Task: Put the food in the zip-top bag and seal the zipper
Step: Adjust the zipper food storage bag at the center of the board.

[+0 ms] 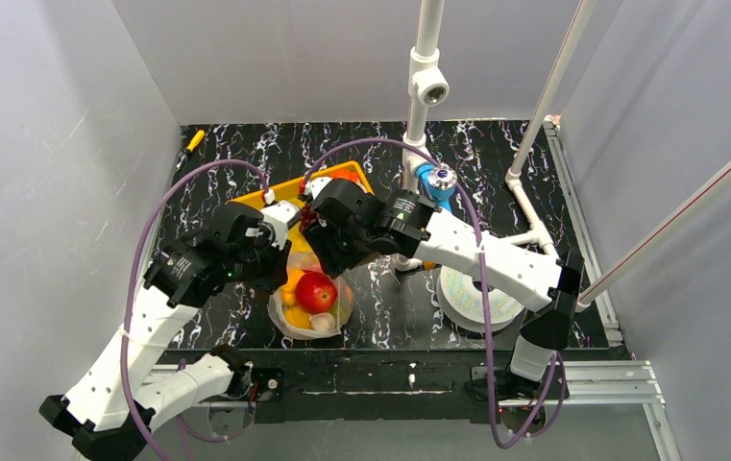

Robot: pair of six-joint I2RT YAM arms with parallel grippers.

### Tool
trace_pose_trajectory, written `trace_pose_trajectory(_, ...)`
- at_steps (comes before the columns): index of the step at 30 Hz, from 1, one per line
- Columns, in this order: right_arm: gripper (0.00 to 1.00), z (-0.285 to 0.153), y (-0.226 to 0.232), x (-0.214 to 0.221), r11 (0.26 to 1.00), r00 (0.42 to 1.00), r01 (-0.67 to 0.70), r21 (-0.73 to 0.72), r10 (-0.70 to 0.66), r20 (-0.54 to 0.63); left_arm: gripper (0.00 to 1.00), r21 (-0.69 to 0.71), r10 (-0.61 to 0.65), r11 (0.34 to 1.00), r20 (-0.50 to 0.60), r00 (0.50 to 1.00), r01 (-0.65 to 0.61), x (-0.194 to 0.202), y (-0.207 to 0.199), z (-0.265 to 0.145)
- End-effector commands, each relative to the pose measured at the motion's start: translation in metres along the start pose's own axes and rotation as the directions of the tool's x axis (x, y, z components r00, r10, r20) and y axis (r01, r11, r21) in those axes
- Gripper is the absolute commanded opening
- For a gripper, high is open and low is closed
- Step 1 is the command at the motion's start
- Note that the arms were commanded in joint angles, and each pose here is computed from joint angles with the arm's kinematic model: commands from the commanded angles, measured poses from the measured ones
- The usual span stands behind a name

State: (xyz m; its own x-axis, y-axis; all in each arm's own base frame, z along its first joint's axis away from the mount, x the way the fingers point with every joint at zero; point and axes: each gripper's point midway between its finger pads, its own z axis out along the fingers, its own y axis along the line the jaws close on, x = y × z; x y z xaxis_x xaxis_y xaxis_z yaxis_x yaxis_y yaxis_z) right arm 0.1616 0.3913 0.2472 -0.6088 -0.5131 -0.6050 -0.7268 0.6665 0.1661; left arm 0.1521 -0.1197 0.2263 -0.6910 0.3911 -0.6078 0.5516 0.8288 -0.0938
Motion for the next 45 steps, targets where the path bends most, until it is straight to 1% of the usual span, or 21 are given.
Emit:
trace_pose_trajectory(1,0.73,-0.032,0.002,-0.001,0.991,0.991,0.134,0.013,-0.134,0.005,0.0,0.032,-0.051,0.998,-0.036,0.998,0.053,0.001,-0.009,-0.013)
trace_pose_trajectory(3,0.85,-0.036,0.001,0.002,0.982,0.983,0.182,0.042,-0.183,0.009,0.0,0.029,-0.066,0.997,-0.049,0.997,0.068,0.0,-0.01,-0.014)
trace_pose_trajectory(4,0.93,-0.04,0.002,0.003,0.977,0.978,0.208,0.051,-0.209,0.016,0.0,0.027,-0.073,0.997,-0.051,0.996,0.074,-0.001,-0.01,-0.014)
trace_pose_trajectory(5,0.97,-0.043,0.004,0.004,0.971,0.972,0.233,0.051,-0.235,0.024,0.0,0.026,-0.077,0.997,-0.054,0.996,0.079,-0.001,-0.01,-0.013)
trace_pose_trajectory(9,0.98,-0.058,0.012,0.008,0.953,0.952,0.303,0.014,-0.304,0.048,0.0,0.011,-0.096,0.995,-0.057,0.994,0.097,-0.002,-0.008,-0.013)
trace_pose_trajectory(15,0.98,-0.071,0.037,0.03,0.898,0.916,0.4,-0.183,-0.383,0.123,0.0,-0.007,-0.122,0.993,-0.069,0.99,0.122,0.002,-0.006,-0.01)
trace_pose_trajectory(18,0.98,-0.076,0.053,0.035,0.86,0.902,0.428,-0.277,-0.389,0.186,0.0,-0.007,-0.135,0.991,-0.063,0.989,0.135,0.001,-0.007,-0.008)
trace_pose_trajectory(24,0.98,-0.083,0.064,0.038,0.83,0.893,0.444,-0.338,-0.378,0.245,0.0,-0.021,-0.151,0.988,-0.038,0.988,0.15,0.001,-0.005,-0.012)
trace_pose_trajectory(27,0.98,-0.084,0.073,0.048,0.808,0.883,0.464,-0.363,-0.39,0.261,0.0,-0.036,-0.158,0.987,-0.03,0.987,0.157,0.002,-0.002,-0.014)
trace_pose_trajectory(29,0.98,-0.08,0.079,0.059,0.804,0.866,0.493,-0.332,-0.418,0.273,0.0,-0.043,-0.163,0.986,-0.027,0.986,0.162,0.002,-0.001,-0.015)
trace_pose_trajectory(31,0.98,-0.068,0.079,0.065,0.833,0.863,0.489,-0.258,-0.418,0.285,0.0,-0.047,-0.172,0.984,-0.024,0.985,0.171,0.003,-0.001,-0.015)
trace_pose_trajectory(36,0.98,-0.049,0.064,0.072,0.902,0.878,0.421,-0.097,-0.378,0.294,0.0,-0.039,-0.186,0.982,-0.006,0.983,0.185,0.004,-0.002,-0.016)
trace_pose_trajectory(39,0.94,-0.042,0.058,0.072,0.913,0.88,0.405,-0.056,-0.372,0.294,0.0,-0.037,-0.19,0.981,-0.001,0.982,0.19,0.005,-0.003,-0.017)
trace_pose_trajectory(41,0.91,-0.035,0.057,0.072,0.908,0.876,0.418,-0.037,-0.392,0.281,0.0,-0.036,-0.193,0.981,-0.001,0.981,0.192,0.007,-0.003,-0.018)
trace_pose_trajectory(43,0.91,-0.032,0.054,0.068,0.909,0.871,0.418,-0.008,-0.398,0.287,0.0,-0.037,-0.194,0.98,0.002,0.981,0.194,0.008,-0.003,-0.019)
trace_pose_trajectory(45,0.92,-0.034,0.055,0.063,0.908,0.867,0.419,-0.011,-0.396,0.302,0.0,-0.03,-0.199,0.98,0.007,0.98,0.199,0.009,-0.004,-0.02)
